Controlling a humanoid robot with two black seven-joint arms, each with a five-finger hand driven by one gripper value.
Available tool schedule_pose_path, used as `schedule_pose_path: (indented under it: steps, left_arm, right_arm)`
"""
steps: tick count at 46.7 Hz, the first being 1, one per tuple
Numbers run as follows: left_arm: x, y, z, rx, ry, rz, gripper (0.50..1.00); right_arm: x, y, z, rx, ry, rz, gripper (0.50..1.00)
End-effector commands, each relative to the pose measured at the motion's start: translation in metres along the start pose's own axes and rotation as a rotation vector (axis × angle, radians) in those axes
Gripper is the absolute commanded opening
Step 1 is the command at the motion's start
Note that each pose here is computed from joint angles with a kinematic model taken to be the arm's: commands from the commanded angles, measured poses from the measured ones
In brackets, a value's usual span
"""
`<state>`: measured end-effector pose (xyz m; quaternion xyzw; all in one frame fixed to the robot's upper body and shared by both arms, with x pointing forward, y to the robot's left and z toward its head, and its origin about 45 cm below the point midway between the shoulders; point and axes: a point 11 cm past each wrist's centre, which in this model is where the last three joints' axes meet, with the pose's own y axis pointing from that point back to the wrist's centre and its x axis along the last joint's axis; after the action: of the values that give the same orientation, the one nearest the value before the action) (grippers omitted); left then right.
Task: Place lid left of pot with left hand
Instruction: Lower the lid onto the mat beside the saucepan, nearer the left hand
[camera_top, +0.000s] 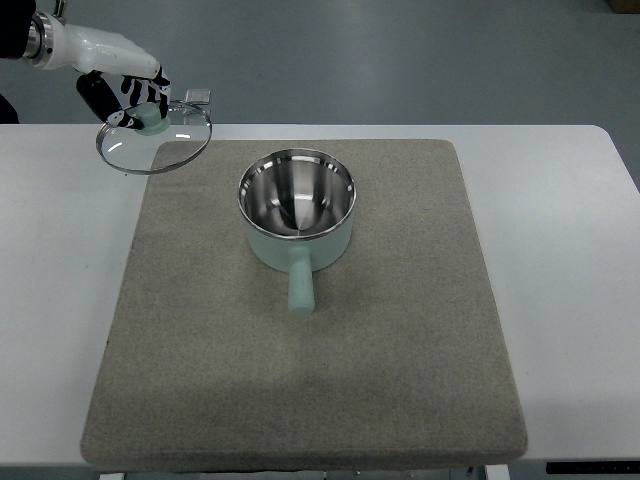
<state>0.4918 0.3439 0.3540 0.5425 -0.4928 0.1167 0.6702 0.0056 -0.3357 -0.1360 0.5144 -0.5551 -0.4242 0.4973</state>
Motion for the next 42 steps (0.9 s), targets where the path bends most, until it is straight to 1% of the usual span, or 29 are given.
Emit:
schedule_pose_path:
  steps: [1, 7, 13, 19, 25, 35, 42]
  left_arm:
    - [-0.006, -0.001, -0.007, 0.019, 0.018, 0.005, 0.500]
    - [-0.013, -0.012, -0.004, 0.011, 0.012, 0.048, 0.500]
    - [-0.017, -0.015, -0.005, 0.008, 0.038, 0.068, 0.500]
    - [-0.023, -0.027, 0.006, -0.024, 0.065, 0.065, 0.500]
    - [-0.039, -0.036, 0.013, -0.041, 0.075, 0.034, 0.500]
    - [-0.046, -0.049, 0.026, -0.071, 0.064, 0.009, 0.500]
    - [-0.045, -0.050, 0.028, -0.075, 0.064, 0.016, 0.500]
  right_arm:
    - [0.000, 0.000, 0.000, 0.000, 0.000, 0.000, 0.924]
    - [0.000, 0.000, 0.000, 0.000, 0.000, 0.000, 0.924]
    - [0.000, 0.000, 0.000, 0.000, 0.000, 0.000, 0.924]
    - [0.000, 0.000, 0.000, 0.000, 0.000, 0.000, 0.924]
    - [0.000, 0.000, 0.000, 0.000, 0.000, 0.000, 0.924]
    - [0.000, 0.000, 0.000, 0.001, 0.000, 0.000, 0.924]
    - [0.000, 0.000, 0.000, 0.000, 0.000, 0.000, 0.924]
